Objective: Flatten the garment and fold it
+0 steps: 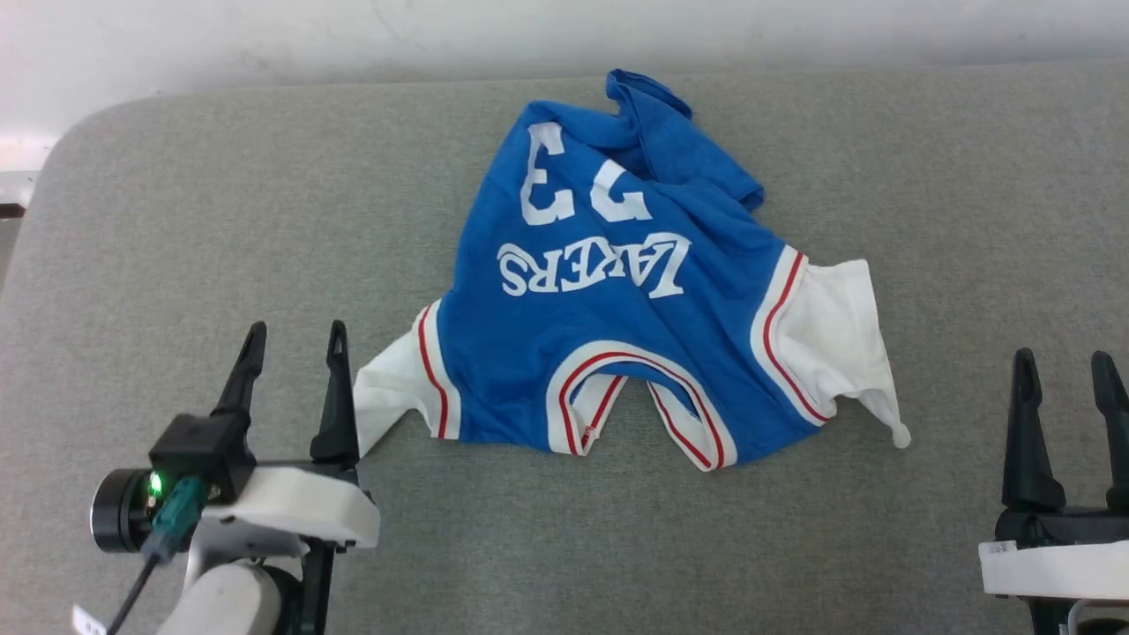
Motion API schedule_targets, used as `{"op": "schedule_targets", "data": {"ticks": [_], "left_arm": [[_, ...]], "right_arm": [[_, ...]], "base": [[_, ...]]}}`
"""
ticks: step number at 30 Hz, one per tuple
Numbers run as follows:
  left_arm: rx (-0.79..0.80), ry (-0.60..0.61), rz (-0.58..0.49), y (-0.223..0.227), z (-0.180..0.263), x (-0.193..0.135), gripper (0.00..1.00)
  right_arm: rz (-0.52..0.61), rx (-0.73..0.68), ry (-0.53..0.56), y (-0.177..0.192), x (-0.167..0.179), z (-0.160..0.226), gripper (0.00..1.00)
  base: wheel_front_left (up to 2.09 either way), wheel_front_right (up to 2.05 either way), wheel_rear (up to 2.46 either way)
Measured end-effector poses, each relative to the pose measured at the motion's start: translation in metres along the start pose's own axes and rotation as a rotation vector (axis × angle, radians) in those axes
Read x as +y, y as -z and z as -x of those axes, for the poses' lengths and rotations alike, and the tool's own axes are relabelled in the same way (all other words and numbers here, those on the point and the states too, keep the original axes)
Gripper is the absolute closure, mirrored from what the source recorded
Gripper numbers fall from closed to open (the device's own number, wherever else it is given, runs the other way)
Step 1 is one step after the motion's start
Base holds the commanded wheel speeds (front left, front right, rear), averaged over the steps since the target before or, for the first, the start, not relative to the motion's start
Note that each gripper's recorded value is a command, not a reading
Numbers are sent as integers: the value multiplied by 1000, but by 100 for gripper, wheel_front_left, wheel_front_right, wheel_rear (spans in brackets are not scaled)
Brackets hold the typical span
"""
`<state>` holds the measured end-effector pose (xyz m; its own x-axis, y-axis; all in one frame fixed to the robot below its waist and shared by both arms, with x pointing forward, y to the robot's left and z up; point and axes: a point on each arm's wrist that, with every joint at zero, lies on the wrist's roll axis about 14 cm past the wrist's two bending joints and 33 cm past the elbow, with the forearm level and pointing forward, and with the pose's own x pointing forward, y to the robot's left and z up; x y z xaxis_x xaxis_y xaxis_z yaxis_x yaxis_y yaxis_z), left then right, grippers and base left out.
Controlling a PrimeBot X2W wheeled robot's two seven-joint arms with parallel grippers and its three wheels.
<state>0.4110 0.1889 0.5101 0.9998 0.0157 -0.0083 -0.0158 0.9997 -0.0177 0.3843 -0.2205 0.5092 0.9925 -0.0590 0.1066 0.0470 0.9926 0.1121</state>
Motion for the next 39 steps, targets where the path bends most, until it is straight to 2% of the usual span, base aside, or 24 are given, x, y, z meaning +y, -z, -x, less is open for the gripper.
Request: {"op": "schedule_targets", "data": {"ticks": [11, 18, 23, 24, 25, 26, 32, 39], "left_arm": [[369, 120, -73, 71, -7, -11, 0], [610, 145, -137, 112, -1, -1, 0], [676, 161, -153, 121, -6, 1, 0], [684, 165, -149, 122, -7, 0, 65], [686, 175, -147, 123, -8, -2, 73], [692, 185, -138, 125, -8, -4, 100], [666, 201, -66, 123, -9, -15, 100], [495, 161, -33, 90, -10, -16, 100]], "right_arm": [[17, 21, 44, 5, -15, 6, 0], [22, 28, 47, 7, -16, 5, 0], [25, 33, 51, 10, -17, 3, 0], [26, 35, 52, 10, -18, 3, 0], [26, 37, 53, 11, -18, 2, 0], [27, 38, 55, 11, -19, 2, 0], [26, 40, 53, 13, -18, -1, 0], [33, 37, 4, 3, -2, -14, 0]], "base": [[0, 0, 0], [0, 0, 0], [0, 0, 0], [0, 0, 0], [0, 0, 0], [0, 0, 0], [0, 0, 0], [0, 0, 0]]}}
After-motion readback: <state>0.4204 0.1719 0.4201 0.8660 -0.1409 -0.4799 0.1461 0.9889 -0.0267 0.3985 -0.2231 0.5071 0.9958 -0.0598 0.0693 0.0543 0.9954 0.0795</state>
